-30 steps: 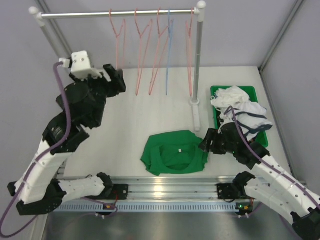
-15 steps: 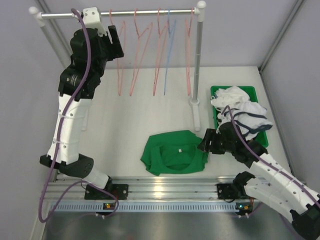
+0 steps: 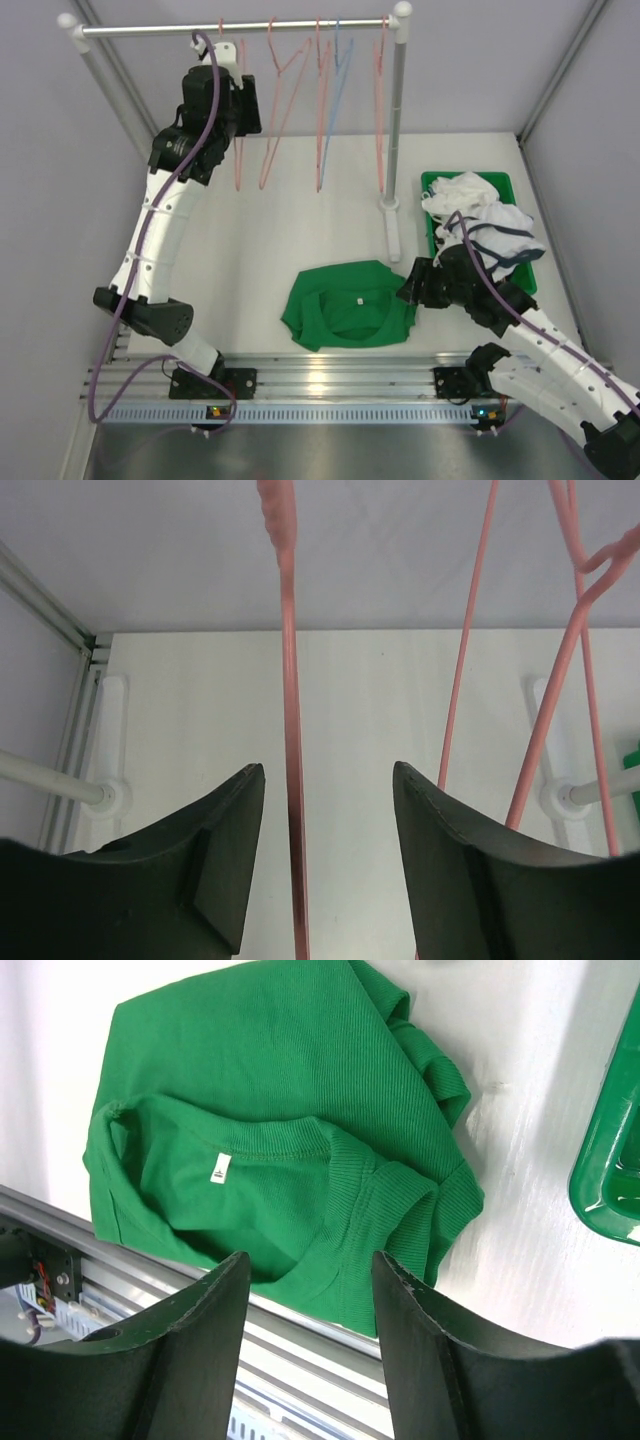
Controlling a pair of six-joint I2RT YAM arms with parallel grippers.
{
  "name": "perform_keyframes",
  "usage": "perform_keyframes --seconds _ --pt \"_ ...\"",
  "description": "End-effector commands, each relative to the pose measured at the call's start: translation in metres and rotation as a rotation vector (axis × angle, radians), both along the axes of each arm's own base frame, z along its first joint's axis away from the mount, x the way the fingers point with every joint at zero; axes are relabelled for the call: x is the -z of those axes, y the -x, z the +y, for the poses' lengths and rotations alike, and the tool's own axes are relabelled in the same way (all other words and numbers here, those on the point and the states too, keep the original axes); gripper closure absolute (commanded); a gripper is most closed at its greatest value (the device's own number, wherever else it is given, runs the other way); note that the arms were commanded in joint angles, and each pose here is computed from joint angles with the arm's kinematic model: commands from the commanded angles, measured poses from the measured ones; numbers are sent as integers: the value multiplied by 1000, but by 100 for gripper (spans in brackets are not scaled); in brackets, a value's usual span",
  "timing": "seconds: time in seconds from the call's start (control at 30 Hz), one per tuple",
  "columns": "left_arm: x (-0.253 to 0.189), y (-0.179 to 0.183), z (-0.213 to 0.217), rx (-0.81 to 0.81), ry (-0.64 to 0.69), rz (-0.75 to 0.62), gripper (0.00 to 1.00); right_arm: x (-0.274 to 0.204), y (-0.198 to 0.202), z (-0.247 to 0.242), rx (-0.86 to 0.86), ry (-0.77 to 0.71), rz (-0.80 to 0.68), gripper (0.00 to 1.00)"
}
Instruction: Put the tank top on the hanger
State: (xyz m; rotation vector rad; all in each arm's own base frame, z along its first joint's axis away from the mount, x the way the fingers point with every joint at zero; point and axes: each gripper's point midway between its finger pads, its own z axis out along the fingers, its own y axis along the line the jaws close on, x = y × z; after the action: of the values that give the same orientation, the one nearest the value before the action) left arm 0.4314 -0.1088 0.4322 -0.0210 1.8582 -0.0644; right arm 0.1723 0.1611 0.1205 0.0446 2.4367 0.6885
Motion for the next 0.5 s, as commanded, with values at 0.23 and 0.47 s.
perform_keyframes --seconds 0.23,0.47 --pt "8 -2 13 -48 -55 -4 58 -8 -8 2 9 -25 -40 59" --pt "-6 -1 19 -68 -60 -45 78 -6 -8 3 10 -28 -37 64"
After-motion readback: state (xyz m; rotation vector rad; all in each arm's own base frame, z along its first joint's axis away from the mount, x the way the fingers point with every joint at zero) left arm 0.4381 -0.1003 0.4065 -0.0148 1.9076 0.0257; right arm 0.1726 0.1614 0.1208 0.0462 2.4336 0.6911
